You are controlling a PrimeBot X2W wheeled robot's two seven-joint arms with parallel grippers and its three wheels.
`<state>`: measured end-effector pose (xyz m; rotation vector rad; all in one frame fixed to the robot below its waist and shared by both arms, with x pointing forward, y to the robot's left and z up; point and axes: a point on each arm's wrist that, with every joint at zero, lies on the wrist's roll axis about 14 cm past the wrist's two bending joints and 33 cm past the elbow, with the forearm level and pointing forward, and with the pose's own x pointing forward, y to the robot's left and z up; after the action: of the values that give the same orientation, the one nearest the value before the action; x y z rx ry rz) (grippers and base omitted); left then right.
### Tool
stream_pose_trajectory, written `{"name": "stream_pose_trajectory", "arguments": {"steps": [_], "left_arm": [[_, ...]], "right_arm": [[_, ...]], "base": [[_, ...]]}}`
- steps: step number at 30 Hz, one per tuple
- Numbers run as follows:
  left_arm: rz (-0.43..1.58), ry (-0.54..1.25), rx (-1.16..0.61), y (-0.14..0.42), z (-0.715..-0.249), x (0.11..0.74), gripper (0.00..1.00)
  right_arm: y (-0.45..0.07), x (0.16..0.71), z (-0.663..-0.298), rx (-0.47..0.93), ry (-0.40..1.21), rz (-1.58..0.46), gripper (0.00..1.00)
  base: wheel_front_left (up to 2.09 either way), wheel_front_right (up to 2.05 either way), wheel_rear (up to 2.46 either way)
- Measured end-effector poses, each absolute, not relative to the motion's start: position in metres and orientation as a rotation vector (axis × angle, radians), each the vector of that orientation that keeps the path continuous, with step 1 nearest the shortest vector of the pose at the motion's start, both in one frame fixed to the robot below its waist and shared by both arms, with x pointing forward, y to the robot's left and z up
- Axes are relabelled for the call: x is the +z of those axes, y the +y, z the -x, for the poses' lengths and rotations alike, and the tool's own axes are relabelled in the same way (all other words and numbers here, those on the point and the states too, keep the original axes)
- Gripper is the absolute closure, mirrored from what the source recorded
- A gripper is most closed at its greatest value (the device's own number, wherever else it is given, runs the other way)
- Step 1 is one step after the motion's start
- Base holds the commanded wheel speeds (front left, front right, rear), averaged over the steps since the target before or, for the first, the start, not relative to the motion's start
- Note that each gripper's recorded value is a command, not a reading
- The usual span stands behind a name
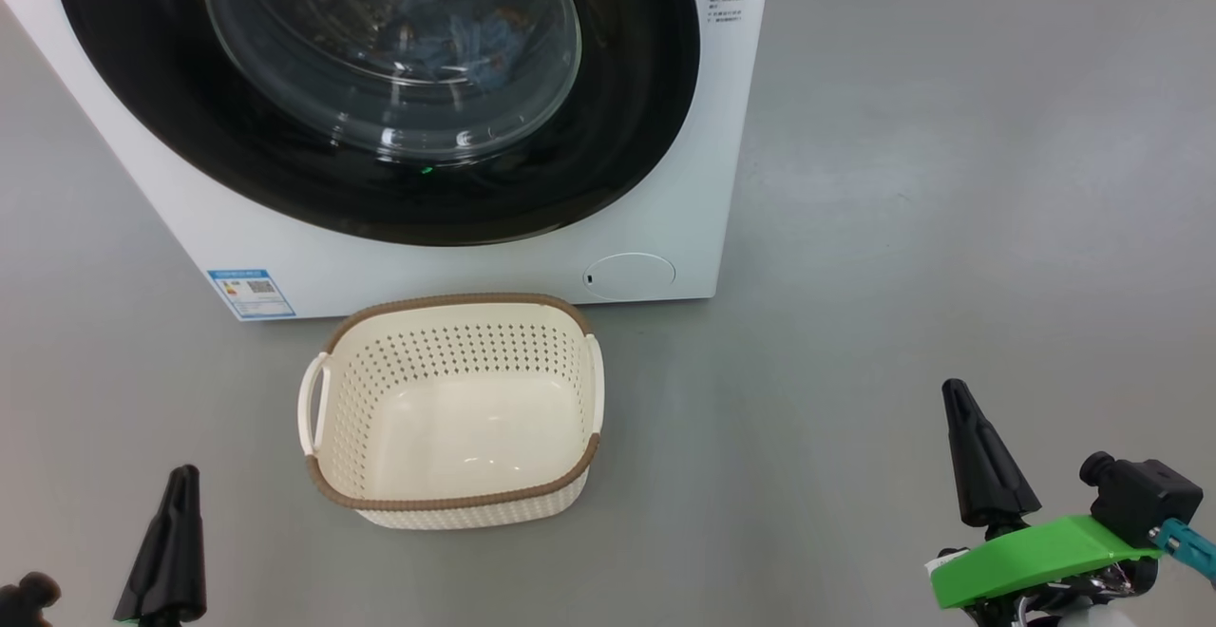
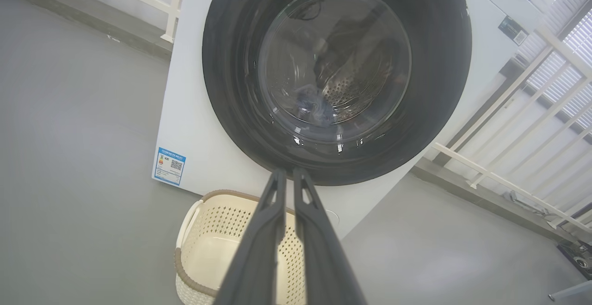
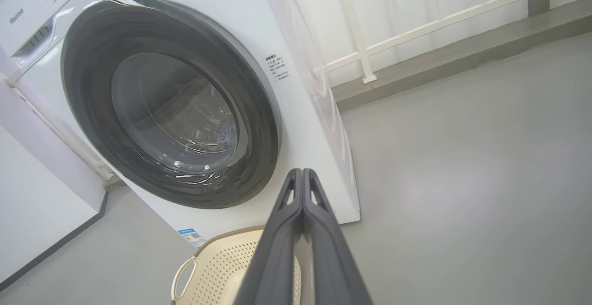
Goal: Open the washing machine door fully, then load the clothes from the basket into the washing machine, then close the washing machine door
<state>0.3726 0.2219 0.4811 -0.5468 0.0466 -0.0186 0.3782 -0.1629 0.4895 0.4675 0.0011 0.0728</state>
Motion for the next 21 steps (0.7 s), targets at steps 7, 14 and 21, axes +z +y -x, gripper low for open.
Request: {"name": "stream_pose_trajectory", "arguments": {"steps": [7,14,21], "left_arm": [[0.611,0.060,-0.005,0.222,-0.372,0.479,1.00],[0.680,0.067,0.011,0.220,-0.372,0.477,1.00],[0.743,0.072,0.026,0.221,-0.371,0.476,1.00]], "right_arm": [[-0.166,0.488,-0.378,0.055,0.009,-0.539,1.00],[-0.173,0.486,-0.378,0.027,0.017,-0.617,1.00],[-0.176,0.484,-0.377,0.012,0.030,-0.697,1.00]], "base": [[0.00,0.00,0.00],[0.00,0.00,0.00],[0.00,0.00,0.00]]}}
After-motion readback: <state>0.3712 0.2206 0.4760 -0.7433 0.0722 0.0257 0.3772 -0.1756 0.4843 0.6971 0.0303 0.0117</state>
